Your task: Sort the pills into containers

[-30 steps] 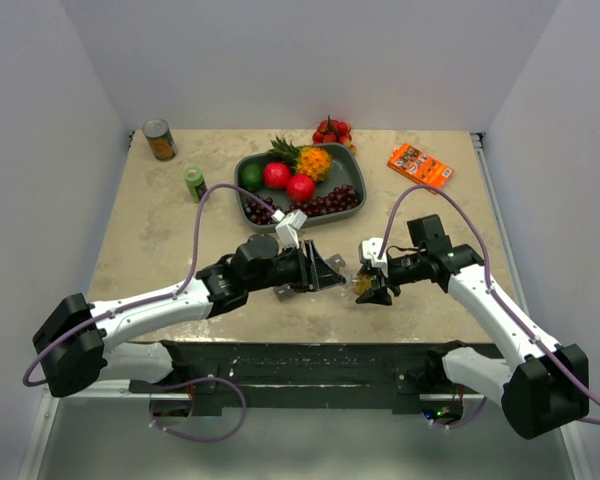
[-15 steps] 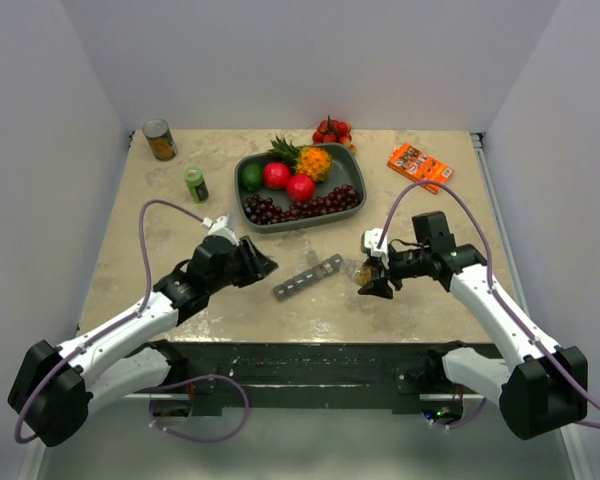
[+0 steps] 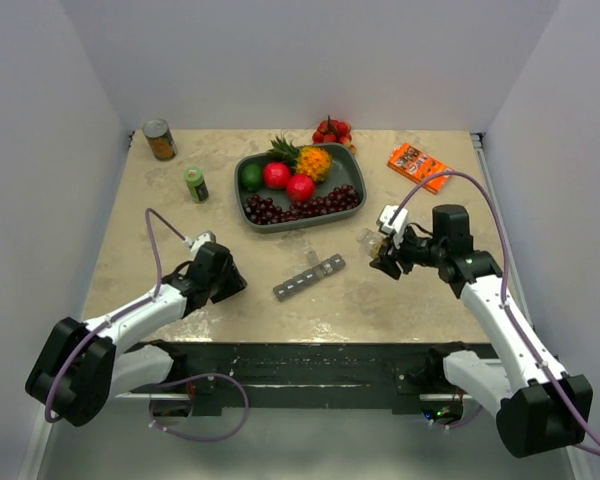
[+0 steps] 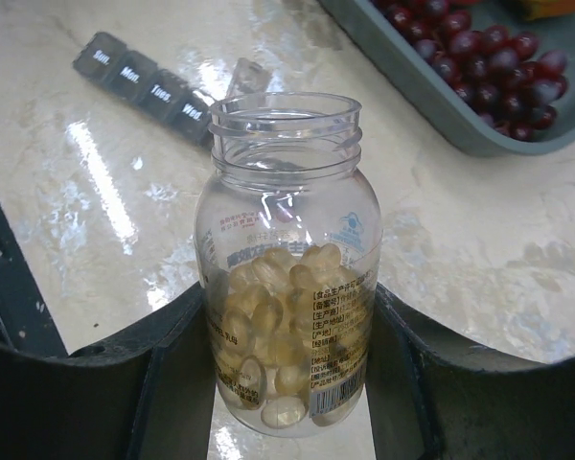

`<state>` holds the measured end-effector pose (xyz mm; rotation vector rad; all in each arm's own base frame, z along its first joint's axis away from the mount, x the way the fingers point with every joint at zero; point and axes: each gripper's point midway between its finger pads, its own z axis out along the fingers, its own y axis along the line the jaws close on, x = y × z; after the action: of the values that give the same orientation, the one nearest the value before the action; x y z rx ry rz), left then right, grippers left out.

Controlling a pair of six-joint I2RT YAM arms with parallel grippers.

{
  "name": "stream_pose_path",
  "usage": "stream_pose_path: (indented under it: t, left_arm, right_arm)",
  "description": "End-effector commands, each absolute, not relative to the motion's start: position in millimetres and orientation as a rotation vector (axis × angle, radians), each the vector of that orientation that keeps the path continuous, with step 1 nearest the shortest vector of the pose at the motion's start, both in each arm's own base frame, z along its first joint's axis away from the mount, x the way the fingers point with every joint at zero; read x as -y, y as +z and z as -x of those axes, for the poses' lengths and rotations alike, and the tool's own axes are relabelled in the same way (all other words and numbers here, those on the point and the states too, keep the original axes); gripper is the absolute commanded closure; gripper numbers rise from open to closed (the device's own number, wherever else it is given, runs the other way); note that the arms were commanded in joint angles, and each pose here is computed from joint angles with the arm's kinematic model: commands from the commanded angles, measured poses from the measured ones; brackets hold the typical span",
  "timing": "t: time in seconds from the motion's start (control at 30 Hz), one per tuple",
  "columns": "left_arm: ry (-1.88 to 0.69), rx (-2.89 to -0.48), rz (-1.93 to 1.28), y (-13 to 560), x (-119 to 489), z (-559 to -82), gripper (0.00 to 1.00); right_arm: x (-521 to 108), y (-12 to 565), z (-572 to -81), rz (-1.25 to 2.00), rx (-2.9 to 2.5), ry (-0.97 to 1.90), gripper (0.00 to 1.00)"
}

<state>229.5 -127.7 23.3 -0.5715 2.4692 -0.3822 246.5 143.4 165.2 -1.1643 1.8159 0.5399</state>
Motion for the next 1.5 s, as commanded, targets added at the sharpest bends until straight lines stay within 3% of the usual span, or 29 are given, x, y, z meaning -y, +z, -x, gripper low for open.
stream_pose_path:
  t: [0.0, 0.13, 0.23, 0.33, 0.43, 0.53, 0.63, 0.7, 0.77, 0.87, 0.93, 0.97, 1.07, 1.13, 1.23, 1.47]
  left_arm:
    - [-0.298, -2.49, 0.577, 16, 115, -226, 0.41]
    - [-0.349, -2.449, 0.565, 34, 118, -227, 0.15]
    - [-0.365, -2.435, 0.548, 49, 118, -228, 0.06]
    - [-0.426, -2.386, 0.501, 74, 122, -229, 0.05]
    - [-0.49, -2.329, 0.39, 105, 129, -233, 0.03]
    - [-0.554, -2.253, 0.156, 135, 139, -233, 0.01]
    - [-0.647, -2.133, -0.072, 161, 153, -228, 0.01]
    - [-0.655, -2.058, -0.161, 174, 156, -228, 0.01]
    - [-0.647, -2.013, -0.19, 184, 155, -228, 0.01]
    - [-0.596, -1.989, -0.234, 189, 150, -230, 0.01]
    - [-0.574, -1.984, -0.26, 192, 149, -233, 0.01]
    - [-0.571, -1.979, -0.266, 193, 149, -234, 0.01]
    - [-0.591, -1.958, -0.301, 196, 154, -234, 0.01]
    - [-0.624, -1.943, -0.33, 196, 159, -231, 0.01]
    - [-0.686, -1.896, -0.392, 201, 171, -229, 0.01]
    - [-0.668, -1.857, -0.471, 204, 177, -235, 0.01]
  right_arm:
    - [-133, 208, -267, 1.056, -1.761, 0.418, 0.98]
    - [-126, 226, -270, 1.05, -1.766, 0.394, 0.98]
    - [-112, 252, -280, 0.981, -1.765, 0.371, 0.99]
    - [-80, 283, -295, 0.834, -1.759, 0.376, 0.99]
    - [-77, 305, -301, 0.769, -1.716, 0.576, 0.99]
    - [-125, 320, -269, 0.906, -1.589, 0.908, 0.99]
    - [-188, 309, -212, 1.194, -1.472, 0.899, 0.99]
    - [-192, 302, -185, 1.27, -1.401, 0.921, 0.99]
    - [-186, 298, -182, 1.314, -1.421, 0.865, 0.99]
    - [-162, 355, -231, 1.109, -1.359, 0.691, 1.0]
    - [-162, 370, -222, 0.969, -1.374, 0.98, 1.0]
    - [-169, 399, -223, 1.018, -1.205, 0.949, 1.0]
    - [-200, 367, -169, 1.093, -1.285, 1.285, 1.0]
    - [-191, 344, -194, 1.213, -1.245, 0.958, 1.0]
    - [-174, 303, -224, 1.223, -1.464, 0.797, 1.0]
    - [-189, 200, -195, 1.555, -1.636, 0.859, 0.99]
